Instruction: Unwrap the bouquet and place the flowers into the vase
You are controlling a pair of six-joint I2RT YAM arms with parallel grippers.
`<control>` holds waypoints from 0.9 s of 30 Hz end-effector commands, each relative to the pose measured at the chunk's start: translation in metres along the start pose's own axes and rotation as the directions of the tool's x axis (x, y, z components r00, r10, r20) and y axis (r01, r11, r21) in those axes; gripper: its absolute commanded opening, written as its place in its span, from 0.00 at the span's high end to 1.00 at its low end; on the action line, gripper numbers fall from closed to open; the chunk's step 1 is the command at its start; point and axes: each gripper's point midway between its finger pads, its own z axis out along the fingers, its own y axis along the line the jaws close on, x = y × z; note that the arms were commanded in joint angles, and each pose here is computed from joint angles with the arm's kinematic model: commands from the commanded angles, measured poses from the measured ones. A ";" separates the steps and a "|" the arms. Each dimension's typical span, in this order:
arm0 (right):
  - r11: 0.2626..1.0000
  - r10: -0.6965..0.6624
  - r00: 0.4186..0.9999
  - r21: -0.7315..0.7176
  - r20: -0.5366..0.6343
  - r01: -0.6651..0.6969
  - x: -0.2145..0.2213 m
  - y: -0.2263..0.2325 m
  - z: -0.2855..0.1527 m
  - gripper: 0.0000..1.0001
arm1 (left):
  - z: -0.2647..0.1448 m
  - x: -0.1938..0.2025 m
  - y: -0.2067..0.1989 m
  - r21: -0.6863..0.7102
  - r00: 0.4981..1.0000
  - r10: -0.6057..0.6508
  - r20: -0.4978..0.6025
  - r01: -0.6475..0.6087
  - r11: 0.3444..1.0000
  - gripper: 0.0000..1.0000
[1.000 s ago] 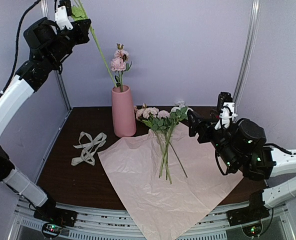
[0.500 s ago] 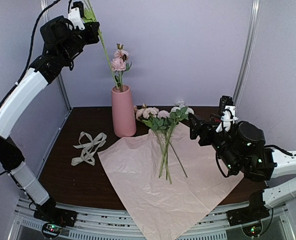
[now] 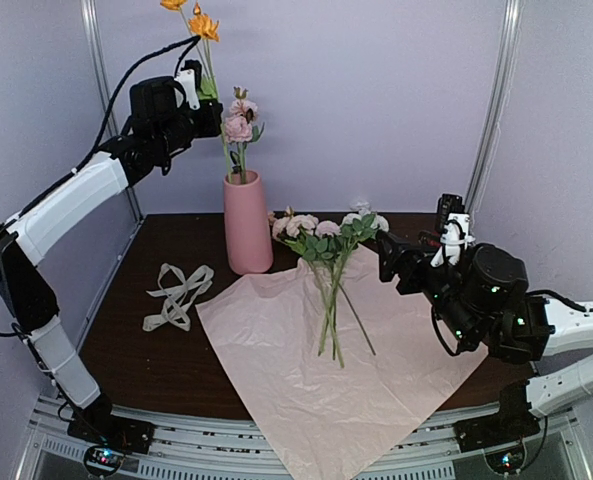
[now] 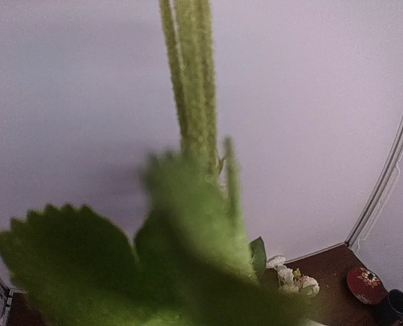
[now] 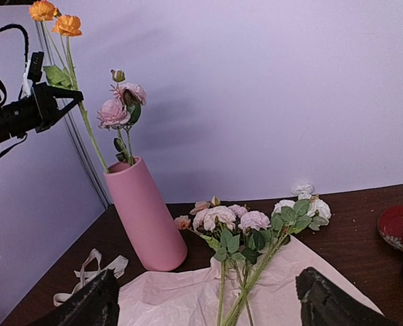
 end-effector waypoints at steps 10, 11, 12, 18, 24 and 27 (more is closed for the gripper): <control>1.000 -0.010 0.999 0.000 -0.031 0.010 0.013 0.002 0.005 0.10 | 0.019 0.061 0.008 0.039 0.995 -0.089 -0.053 0.091 0.995 1.00; 1.000 -0.011 0.999 -0.001 -0.032 0.011 0.014 0.002 0.005 0.09 | 0.019 0.065 0.009 0.039 0.994 -0.090 -0.055 0.092 0.995 1.00; 1.000 -0.011 0.999 0.000 -0.032 0.011 0.014 0.002 0.005 0.10 | 0.020 0.069 0.010 0.037 0.994 -0.090 -0.059 0.093 0.995 1.00; 1.000 -0.017 0.999 0.003 -0.033 0.017 0.013 0.001 0.004 0.10 | 0.028 0.105 0.018 0.016 0.987 -0.101 -0.126 0.104 0.994 1.00; 1.000 -0.028 0.999 0.014 -0.034 0.028 0.013 -0.001 0.004 0.10 | 0.028 0.113 0.018 0.018 0.985 -0.103 -0.140 0.106 0.994 0.88; 0.999 -0.035 0.999 0.017 -0.036 0.035 0.014 -0.001 0.006 0.10 | 0.026 0.113 0.018 0.017 0.985 -0.099 -0.143 0.102 0.995 0.75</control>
